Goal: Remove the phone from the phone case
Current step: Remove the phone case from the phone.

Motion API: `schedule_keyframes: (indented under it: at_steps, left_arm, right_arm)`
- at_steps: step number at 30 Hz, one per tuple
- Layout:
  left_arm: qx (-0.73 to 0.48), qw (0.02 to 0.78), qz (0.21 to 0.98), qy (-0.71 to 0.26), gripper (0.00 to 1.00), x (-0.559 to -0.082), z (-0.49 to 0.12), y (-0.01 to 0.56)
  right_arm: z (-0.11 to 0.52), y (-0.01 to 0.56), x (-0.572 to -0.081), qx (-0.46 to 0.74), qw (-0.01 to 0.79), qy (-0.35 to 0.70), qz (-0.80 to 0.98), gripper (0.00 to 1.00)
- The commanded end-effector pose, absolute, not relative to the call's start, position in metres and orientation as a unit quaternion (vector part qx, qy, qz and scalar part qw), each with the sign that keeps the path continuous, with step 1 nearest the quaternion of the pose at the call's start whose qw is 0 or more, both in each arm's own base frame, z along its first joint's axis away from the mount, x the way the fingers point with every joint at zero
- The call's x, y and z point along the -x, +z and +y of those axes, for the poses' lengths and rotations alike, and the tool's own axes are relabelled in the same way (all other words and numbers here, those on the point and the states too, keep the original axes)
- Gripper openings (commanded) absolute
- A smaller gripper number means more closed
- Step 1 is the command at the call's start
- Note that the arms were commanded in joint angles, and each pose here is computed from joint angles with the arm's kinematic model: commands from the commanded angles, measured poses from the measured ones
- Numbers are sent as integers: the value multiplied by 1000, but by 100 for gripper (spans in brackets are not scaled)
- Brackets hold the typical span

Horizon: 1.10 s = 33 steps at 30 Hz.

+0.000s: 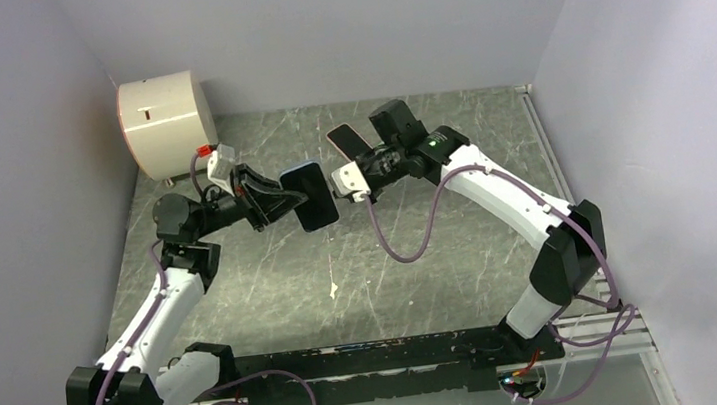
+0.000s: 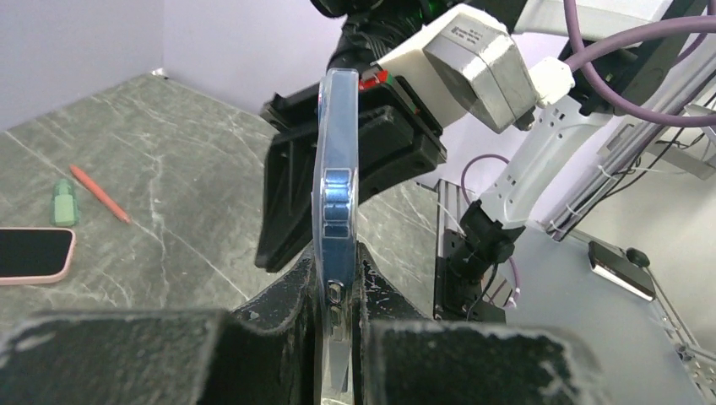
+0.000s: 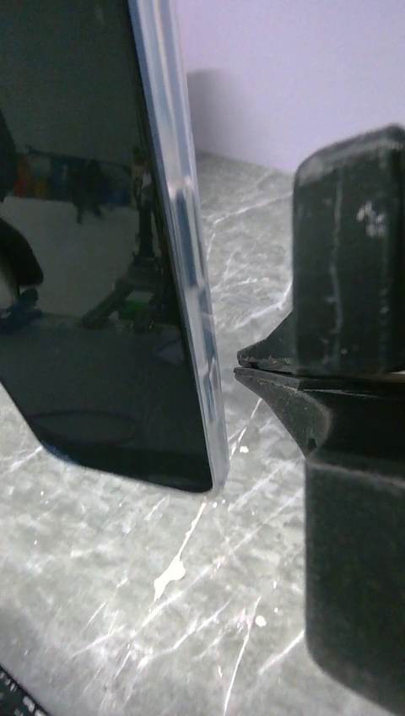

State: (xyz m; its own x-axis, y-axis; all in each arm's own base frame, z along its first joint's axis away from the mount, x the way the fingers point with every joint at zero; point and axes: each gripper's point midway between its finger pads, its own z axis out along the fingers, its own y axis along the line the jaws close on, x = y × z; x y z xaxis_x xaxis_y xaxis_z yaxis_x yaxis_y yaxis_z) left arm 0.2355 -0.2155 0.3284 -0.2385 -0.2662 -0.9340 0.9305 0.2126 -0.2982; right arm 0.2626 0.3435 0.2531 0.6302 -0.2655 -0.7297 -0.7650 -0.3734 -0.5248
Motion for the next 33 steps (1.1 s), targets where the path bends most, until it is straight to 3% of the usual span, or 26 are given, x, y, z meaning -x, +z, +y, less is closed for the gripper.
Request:
schedule_keyframes:
  at_steps: [1, 5, 7, 10, 12, 16, 23, 33]
  left_arm:
    - [-322, 568, 529, -542, 3, -228, -213, 356]
    - [-315, 599, 544, -496, 3, -245, -203, 352]
    - [-318, 611, 546, -478, 2, -249, -200, 353]
    - [-317, 633, 533, -463, 3, -249, -197, 358]
    - [-309, 645, 529, -456, 3, -252, -194, 361]
    - [-298, 654, 526, -456, 3, -254, -192, 363]
    - [-317, 650, 501, -476, 3, -239, -196, 366]
    - [-316, 639, 493, -498, 2, -235, -199, 364]
  right_arm:
    - [350, 265, -273, 796, 469, 245, 294, 0]
    - [347, 264, -274, 775, 483, 259, 315, 2]
    - [339, 271, -271, 752, 501, 273, 330, 12]
    - [329, 286, -264, 710, 526, 316, 347, 37]
    - [322, 294, -261, 680, 540, 337, 363, 44]
    - [313, 300, -256, 638, 559, 378, 371, 47]
    - [317, 294, -252, 614, 521, 445, 392, 49]
    - [340, 294, -246, 612, 503, 471, 388, 48]
